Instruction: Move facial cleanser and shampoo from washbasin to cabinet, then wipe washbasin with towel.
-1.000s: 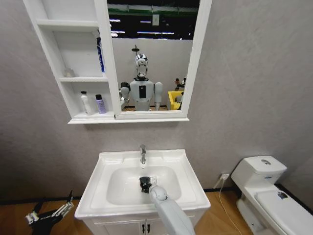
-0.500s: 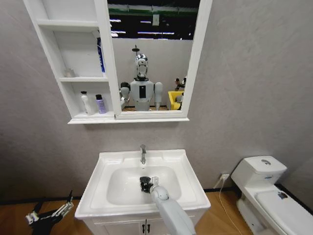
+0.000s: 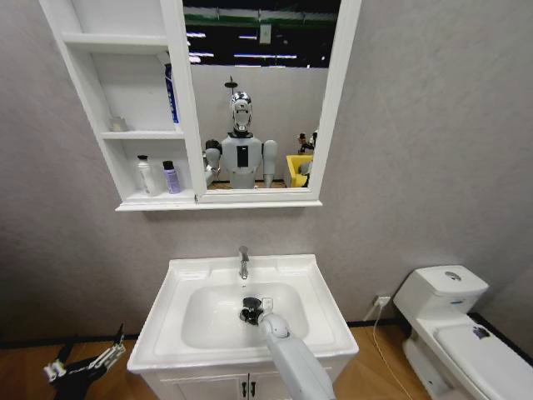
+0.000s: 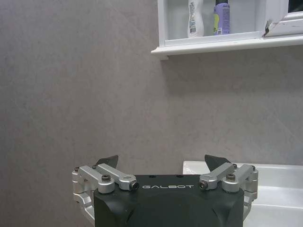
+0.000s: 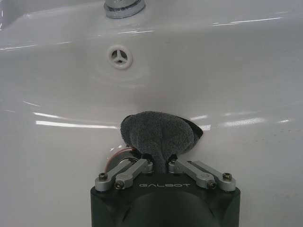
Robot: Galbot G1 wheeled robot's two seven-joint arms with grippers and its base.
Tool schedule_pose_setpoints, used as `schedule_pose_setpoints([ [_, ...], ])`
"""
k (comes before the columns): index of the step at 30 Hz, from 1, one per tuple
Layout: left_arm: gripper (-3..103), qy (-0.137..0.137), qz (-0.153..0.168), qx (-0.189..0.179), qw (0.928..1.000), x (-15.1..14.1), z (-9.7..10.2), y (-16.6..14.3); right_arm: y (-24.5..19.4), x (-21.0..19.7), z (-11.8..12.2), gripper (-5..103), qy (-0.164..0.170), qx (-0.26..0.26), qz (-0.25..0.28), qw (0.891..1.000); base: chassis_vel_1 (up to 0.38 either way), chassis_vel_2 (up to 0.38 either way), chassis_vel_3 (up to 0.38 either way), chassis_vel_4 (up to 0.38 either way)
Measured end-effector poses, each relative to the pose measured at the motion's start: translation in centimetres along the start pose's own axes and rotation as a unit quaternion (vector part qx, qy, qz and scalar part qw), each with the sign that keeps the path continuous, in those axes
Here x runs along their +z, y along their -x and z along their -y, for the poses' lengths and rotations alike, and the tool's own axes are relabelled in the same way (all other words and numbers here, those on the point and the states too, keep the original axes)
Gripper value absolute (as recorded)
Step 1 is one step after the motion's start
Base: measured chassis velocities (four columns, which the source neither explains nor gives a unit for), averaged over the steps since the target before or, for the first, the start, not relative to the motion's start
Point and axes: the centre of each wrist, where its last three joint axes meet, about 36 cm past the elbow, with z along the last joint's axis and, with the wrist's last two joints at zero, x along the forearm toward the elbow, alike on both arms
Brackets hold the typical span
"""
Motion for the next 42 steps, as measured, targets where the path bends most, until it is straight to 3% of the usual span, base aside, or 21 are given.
schedule_pose_setpoints([
  [7,100,0.0,0.0,0.0,1.0,0.0,0.0,0.0,0.7,1.2,0.5,9,-0.013,-0.007,0.006,1.0,0.0,0.0,0.0,0.0],
  [17,100,0.0,0.0,0.0,1.0,0.0,0.0,0.0,0.0,0.7,-0.6,9,-0.02,-0.016,0.018,1.0,0.0,0.0,0.0,0.0],
  [29,100,0.0,0.0,0.0,1.0,0.0,0.0,0.0,-1.5,0.2,-0.8,9,0.013,0.0,0.02,1.0,0.0,0.0,0.0,0.0],
  [38,100,0.0,0.0,0.0,1.0,0.0,0.0,0.0,-4.2,-0.2,4.2,9,0.013,0.035,0.04,0.999,0.0,0.0,0.0,0.0],
  [42,100,0.0,0.0,0.0,1.0,0.0,0.0,0.0,-4.8,0.7,4.9,9,0.01,0.039,0.037,0.999,0.0,0.0,0.0,0.0],
])
